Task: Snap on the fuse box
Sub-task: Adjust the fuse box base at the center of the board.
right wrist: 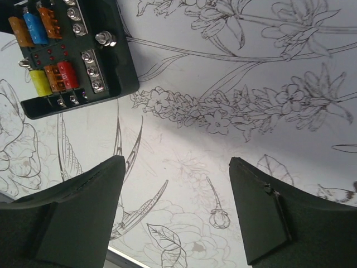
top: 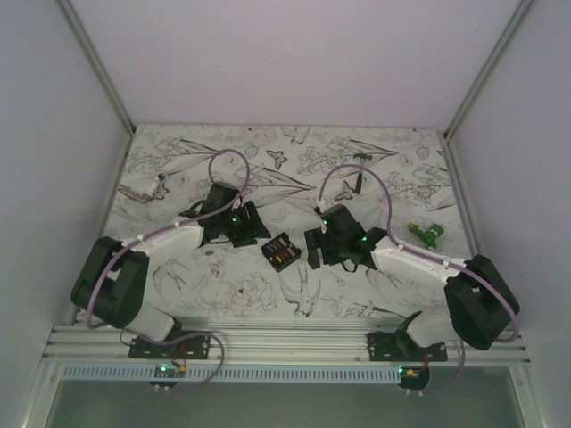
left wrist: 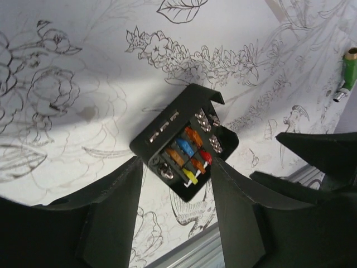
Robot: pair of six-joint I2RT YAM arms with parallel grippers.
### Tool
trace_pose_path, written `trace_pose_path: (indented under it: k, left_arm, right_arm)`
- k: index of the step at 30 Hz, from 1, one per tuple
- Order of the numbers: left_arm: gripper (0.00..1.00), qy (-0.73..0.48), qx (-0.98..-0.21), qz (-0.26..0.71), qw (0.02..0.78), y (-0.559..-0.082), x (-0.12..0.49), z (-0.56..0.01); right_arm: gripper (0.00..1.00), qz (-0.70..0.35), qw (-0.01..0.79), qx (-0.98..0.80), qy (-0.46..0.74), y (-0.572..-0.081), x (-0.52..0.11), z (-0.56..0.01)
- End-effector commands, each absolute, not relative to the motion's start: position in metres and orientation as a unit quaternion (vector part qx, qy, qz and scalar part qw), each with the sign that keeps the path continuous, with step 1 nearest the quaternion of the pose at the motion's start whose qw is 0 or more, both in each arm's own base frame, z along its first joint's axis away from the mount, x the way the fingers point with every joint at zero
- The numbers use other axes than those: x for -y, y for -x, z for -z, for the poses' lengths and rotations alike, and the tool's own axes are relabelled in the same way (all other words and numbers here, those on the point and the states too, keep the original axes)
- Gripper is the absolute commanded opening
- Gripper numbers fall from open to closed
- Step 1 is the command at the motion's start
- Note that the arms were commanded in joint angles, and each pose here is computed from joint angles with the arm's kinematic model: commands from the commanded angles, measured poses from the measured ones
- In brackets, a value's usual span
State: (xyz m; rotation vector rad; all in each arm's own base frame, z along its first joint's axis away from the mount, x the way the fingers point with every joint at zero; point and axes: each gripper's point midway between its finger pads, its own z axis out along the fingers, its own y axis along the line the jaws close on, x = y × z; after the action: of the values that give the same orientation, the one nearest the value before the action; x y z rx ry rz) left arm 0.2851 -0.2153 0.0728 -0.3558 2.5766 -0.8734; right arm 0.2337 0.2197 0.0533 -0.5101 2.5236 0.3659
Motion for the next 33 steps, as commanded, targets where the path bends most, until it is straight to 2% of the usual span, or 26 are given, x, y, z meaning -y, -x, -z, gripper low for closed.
trace_pose_path:
  k: [1,7,16,20,29,33]
  left_arm:
    - [0.55,0.097,-0.931,0.312,0.161,-0.287,0.223,-0.062]
    - [0.55,0.087,-0.931,0.328,0.136,-0.289,0.235,-0.059]
    - [0.56,0.105,-0.931,0.332,0.113,-0.271,0.232,-0.048]
    - [0.56,0.109,-0.93,0.334,0.11,-0.266,0.233,-0.047]
    - [0.56,0.116,-0.929,0.33,0.12,-0.257,0.231,-0.049]
    - [0.6,0.129,-0.93,0.315,0.139,-0.255,0.219,-0.048]
  right_arm:
    - [0.82,-0.201,0.3,-0.921,0.147,-0.243,-0.241,-0.067]
    - [0.8,-0.213,0.278,-0.926,0.143,-0.244,-0.253,-0.046]
    - [0.63,-0.211,0.26,-0.929,0.156,-0.26,-0.271,-0.026]
    - [0.59,-0.212,0.26,-0.928,0.164,-0.267,-0.279,-0.025]
    - [0.59,-0.195,0.276,-0.923,0.187,-0.284,-0.284,-0.034]
    - [0.67,-0.14,0.296,-0.928,0.18,-0.292,-0.253,-0.044]
